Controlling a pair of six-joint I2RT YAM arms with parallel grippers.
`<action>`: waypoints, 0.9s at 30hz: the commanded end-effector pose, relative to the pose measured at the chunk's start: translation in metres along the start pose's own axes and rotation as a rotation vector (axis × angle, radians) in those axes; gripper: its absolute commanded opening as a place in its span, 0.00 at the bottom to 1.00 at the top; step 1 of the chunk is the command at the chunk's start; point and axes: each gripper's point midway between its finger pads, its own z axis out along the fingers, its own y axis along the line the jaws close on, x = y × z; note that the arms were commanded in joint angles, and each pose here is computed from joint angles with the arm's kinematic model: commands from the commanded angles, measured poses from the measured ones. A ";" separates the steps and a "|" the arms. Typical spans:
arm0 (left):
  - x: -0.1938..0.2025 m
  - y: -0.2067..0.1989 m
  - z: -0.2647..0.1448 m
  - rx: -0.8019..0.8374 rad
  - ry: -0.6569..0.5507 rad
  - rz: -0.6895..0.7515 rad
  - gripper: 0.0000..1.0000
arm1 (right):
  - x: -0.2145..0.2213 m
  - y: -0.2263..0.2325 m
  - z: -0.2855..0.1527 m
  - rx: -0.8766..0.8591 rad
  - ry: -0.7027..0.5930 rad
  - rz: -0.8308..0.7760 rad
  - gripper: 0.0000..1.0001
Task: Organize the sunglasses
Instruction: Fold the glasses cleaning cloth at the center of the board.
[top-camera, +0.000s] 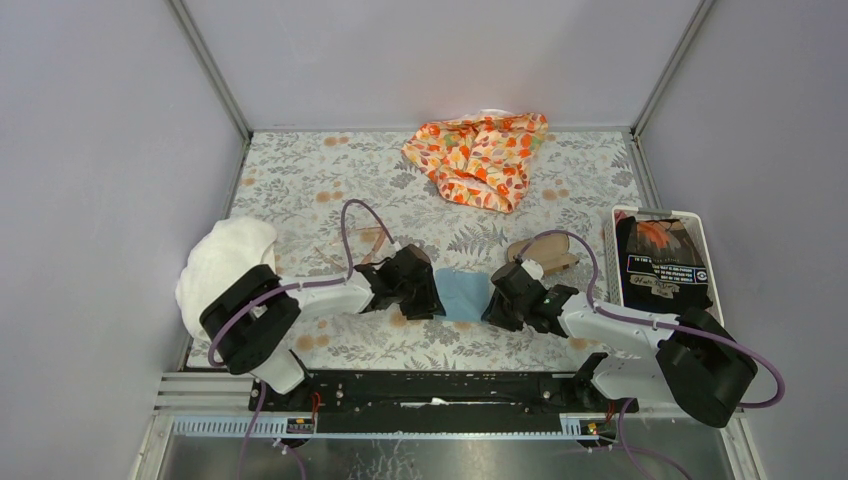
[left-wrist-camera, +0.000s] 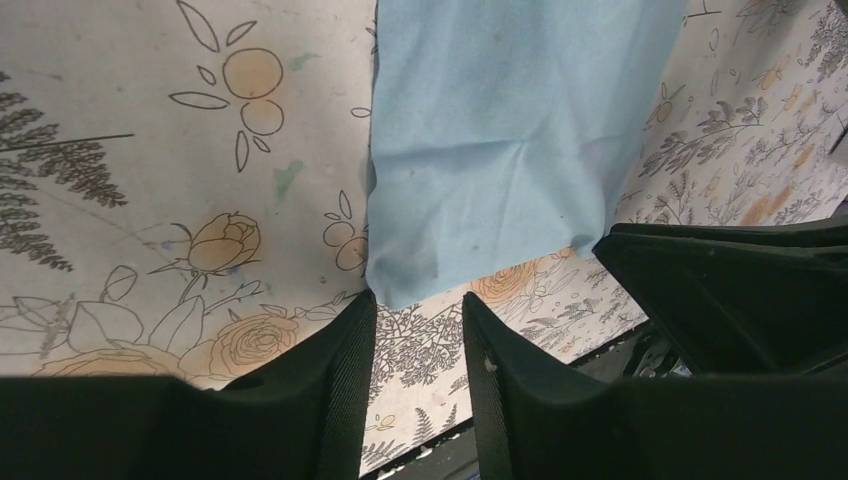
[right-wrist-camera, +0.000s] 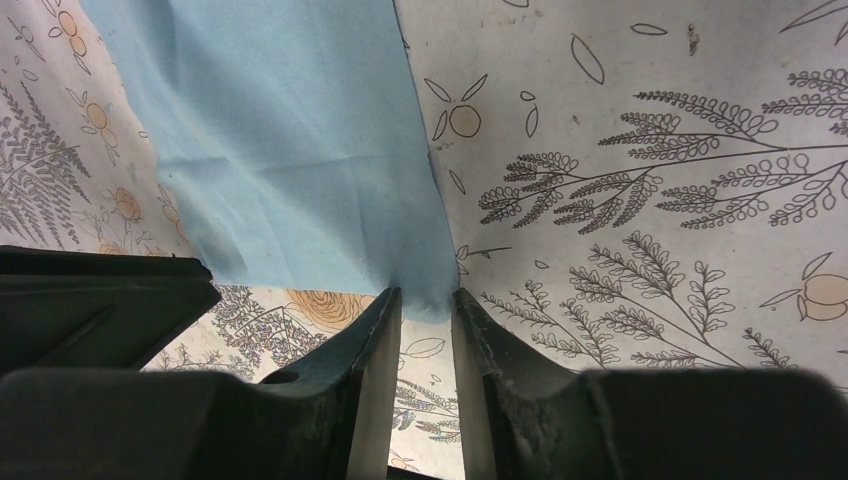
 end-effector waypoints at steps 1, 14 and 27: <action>0.005 0.013 0.010 -0.047 0.013 0.017 0.41 | 0.002 -0.013 0.000 0.061 -0.006 -0.010 0.33; 0.005 0.013 0.004 -0.060 0.011 0.017 0.00 | 0.007 -0.017 0.002 0.056 0.004 0.019 0.33; 0.016 0.015 -0.011 -0.051 0.030 0.022 0.00 | 0.004 -0.017 -0.001 0.056 -0.013 0.023 0.18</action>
